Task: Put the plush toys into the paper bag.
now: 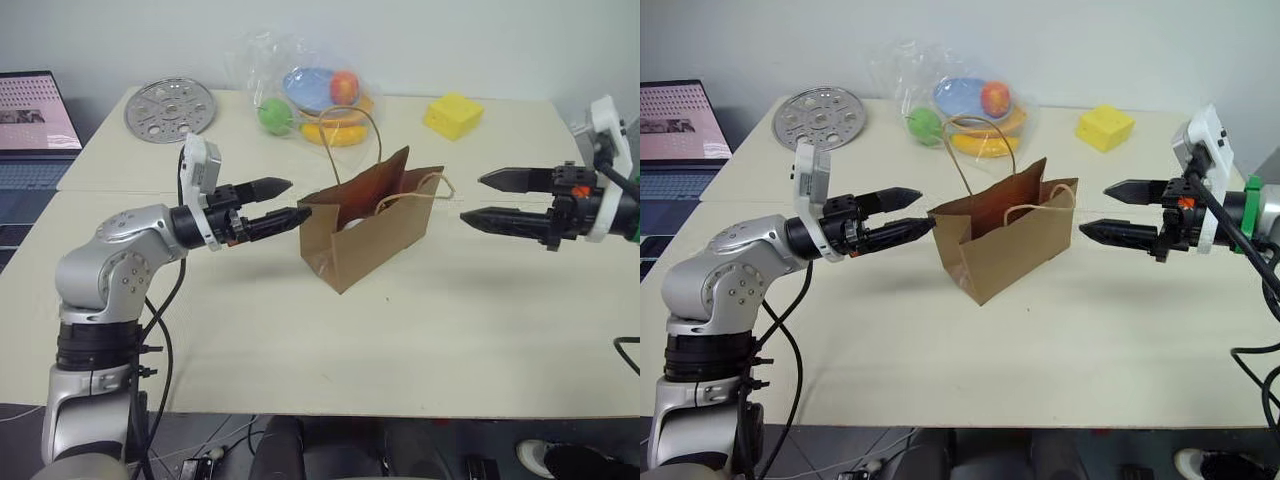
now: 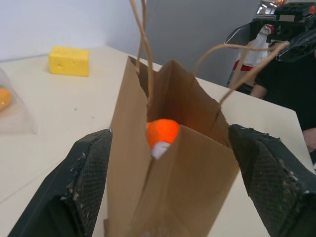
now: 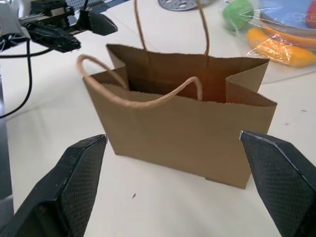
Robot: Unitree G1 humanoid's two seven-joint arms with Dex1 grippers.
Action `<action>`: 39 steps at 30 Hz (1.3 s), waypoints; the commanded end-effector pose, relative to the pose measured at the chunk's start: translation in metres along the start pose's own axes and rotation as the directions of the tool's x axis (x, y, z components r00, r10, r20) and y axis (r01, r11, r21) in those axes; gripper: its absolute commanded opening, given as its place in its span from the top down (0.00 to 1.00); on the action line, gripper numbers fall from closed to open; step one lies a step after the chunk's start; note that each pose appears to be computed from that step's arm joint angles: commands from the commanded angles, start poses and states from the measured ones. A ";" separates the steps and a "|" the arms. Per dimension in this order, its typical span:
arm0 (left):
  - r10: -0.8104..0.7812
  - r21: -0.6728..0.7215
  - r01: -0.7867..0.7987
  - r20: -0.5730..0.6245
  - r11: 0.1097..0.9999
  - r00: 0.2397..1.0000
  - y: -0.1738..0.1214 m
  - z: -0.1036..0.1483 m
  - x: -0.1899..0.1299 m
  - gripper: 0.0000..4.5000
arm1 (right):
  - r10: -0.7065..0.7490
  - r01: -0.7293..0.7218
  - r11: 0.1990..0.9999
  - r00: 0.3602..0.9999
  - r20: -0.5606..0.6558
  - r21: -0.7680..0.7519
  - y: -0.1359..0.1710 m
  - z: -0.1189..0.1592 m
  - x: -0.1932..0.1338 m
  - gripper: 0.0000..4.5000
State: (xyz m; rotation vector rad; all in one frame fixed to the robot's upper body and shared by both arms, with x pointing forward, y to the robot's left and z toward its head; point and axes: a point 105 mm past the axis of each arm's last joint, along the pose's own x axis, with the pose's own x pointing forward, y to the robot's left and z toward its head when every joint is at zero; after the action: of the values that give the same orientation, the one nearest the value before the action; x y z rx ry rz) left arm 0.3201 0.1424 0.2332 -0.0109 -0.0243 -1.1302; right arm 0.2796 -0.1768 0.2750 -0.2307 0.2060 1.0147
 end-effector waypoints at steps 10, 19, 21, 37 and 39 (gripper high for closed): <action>-0.067 0.065 0.070 -0.041 0.995 0.997 -0.010 -0.014 0.011 0.11 | 0.163 -0.168 0.976 0.985 -0.047 -0.137 0.047 -0.001 0.008 0.00; -0.091 0.098 0.096 -0.055 0.991 0.994 -0.025 -0.017 0.012 0.11 | 0.168 -0.173 0.976 0.985 -0.046 -0.131 0.047 -0.003 0.010 0.00; -0.079 0.105 0.085 -0.052 0.991 0.995 -0.026 -0.019 0.014 0.11 | 0.167 -0.171 0.976 0.985 -0.045 -0.132 0.046 -0.003 0.011 0.00; 0.060 0.164 -0.058 -0.007 0.985 0.998 -0.022 -0.044 0.048 0.11 | 0.164 -0.169 0.974 0.985 -0.048 -0.148 0.048 -0.006 0.020 0.00; 0.079 0.164 -0.079 0.010 0.983 0.997 -0.019 -0.046 0.051 0.11 | 0.157 -0.163 0.975 0.986 -0.051 -0.154 0.047 -0.008 0.021 0.00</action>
State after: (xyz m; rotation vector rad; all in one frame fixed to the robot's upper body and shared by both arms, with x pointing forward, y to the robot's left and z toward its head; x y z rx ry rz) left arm 0.3228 0.0886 0.1815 0.1162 -0.0709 -1.0648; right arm 0.2510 -0.1397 0.2498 -0.3403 0.2333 1.1965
